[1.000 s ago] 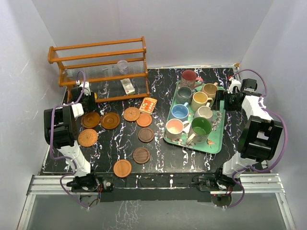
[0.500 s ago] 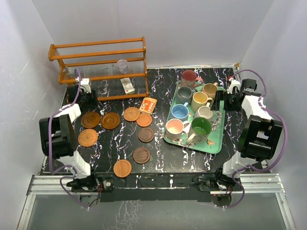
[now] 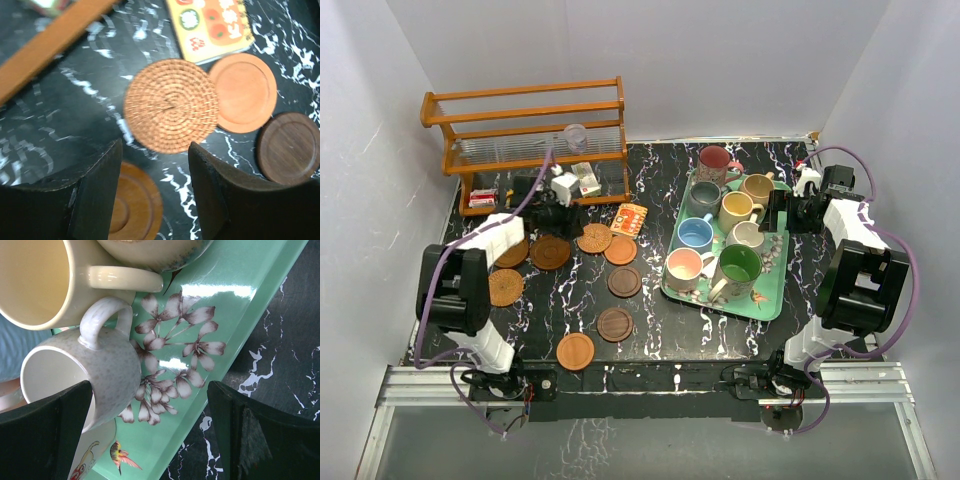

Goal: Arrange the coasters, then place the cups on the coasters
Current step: Move the coaster to the center of the board.

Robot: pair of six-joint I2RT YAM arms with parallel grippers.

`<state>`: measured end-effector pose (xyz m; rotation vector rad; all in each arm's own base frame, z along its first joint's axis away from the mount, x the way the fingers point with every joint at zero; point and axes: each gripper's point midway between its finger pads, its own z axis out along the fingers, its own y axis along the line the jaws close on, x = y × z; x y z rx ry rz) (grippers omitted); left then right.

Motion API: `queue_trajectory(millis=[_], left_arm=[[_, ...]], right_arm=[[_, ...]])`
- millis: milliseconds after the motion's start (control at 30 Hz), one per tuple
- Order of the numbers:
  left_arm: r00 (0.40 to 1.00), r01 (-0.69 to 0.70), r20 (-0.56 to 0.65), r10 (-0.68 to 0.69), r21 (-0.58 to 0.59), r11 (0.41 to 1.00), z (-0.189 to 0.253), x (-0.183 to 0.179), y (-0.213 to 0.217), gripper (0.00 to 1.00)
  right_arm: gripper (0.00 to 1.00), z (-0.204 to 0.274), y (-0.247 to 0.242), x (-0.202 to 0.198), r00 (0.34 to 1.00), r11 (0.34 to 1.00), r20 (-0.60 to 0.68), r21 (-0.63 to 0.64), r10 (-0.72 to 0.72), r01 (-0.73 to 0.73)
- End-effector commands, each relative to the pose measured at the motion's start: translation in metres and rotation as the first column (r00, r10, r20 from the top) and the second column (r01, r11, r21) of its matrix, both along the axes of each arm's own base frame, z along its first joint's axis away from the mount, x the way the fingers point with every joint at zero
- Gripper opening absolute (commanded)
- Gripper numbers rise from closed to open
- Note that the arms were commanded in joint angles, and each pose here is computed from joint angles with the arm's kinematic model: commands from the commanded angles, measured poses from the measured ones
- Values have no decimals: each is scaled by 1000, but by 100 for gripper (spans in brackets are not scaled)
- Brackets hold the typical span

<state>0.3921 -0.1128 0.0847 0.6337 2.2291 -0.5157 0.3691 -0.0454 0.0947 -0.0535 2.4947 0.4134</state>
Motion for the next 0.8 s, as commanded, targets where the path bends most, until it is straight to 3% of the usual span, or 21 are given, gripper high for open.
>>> queue_trajectory(millis=[0,200,467,767], left_arm=[[992,122,12,-123,93,988,-1,0,-29,54],[984,177,-18,-177,200,964,-23,6,-50,54],[981,195,-61,-185,307,932,-51,5,-46,52],[952,295,-184,-243,353,888,-70,-37,-33,50]], right_arm=[[98,32,-6,15,994,999,111,-46,8,-3],[98,40,-6,15,991,999,133,-49,12,-5],[98,43,-7,15,989,998,145,-59,11,-2],[99,40,-8,16,991,998,137,-65,7,2]])
